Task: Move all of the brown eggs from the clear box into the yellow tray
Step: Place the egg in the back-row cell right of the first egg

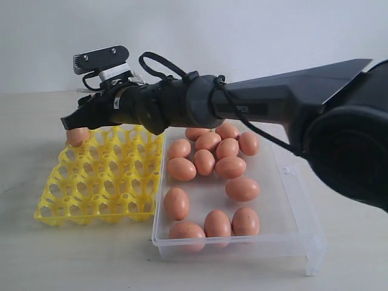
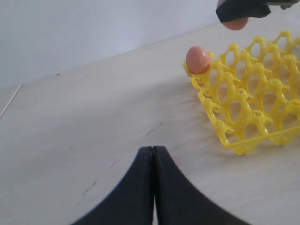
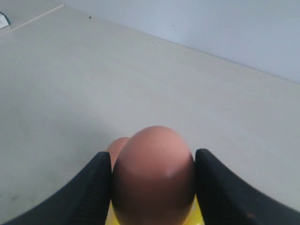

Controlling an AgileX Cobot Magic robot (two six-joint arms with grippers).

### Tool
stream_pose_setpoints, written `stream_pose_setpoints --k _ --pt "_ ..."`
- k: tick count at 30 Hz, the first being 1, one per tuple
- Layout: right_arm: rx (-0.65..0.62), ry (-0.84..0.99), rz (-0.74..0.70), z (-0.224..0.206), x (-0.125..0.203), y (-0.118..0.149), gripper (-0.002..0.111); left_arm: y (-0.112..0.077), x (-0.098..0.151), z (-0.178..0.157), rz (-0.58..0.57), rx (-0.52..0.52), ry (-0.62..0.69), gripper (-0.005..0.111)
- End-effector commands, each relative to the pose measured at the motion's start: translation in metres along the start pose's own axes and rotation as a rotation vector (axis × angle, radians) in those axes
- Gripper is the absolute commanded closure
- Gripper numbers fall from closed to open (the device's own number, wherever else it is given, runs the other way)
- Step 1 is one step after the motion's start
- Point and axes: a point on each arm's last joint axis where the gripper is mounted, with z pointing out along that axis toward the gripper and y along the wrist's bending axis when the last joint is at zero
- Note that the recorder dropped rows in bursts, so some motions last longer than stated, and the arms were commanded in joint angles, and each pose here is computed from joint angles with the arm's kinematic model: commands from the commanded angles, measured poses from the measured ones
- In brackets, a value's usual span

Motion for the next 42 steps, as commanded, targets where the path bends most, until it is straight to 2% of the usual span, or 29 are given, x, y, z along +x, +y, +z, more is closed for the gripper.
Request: stream_pose_setpoints --k 1,12,18,23,26,31,33,36,42 --pt "-0.003 -0.02 -0.001 0.018 0.005 0.0 0.108 0.0 -0.002 -0.001 -0.006 -0.002 -0.018 0.107" --pt "-0.007 -0.036 -0.066 0.04 0.026 -0.004 0.106 0.0 -0.002 -0.001 -0.004 -0.002 -0.018 0.107" --pt "-0.009 -0.06 -0.063 0.044 0.029 -0.007 0.083 0.0 -0.002 -0.001 -0.004 -0.002 -0.018 0.107" --pt "-0.008 -0.067 -0.061 0.047 0.034 -0.01 0.057 0.0 -0.002 -0.001 -0.004 -0.002 -0.018 0.107" --pt "-0.004 -0.064 -0.055 0.048 0.035 -0.013 0.05 0.0 -0.002 -0.001 -0.004 -0.002 -0.018 0.107" --pt "0.005 -0.041 -0.052 0.049 0.04 -0.017 0.044 0.0 -0.002 -0.001 -0.004 -0.002 -0.018 0.107" --pt "0.009 -0.029 -0.052 0.046 0.035 -0.017 0.044 0.0 -0.002 -0.001 -0.004 -0.002 -0.018 0.107" --pt "0.028 0.015 -0.076 0.03 0.012 -0.015 0.044 0.0 -0.002 -0.001 -0.004 -0.002 -0.018 0.107" --pt "0.134 0.314 -0.111 -0.035 -0.035 -0.018 0.044 0.0 -0.002 -0.001 -0.004 -0.002 -0.018 0.107"
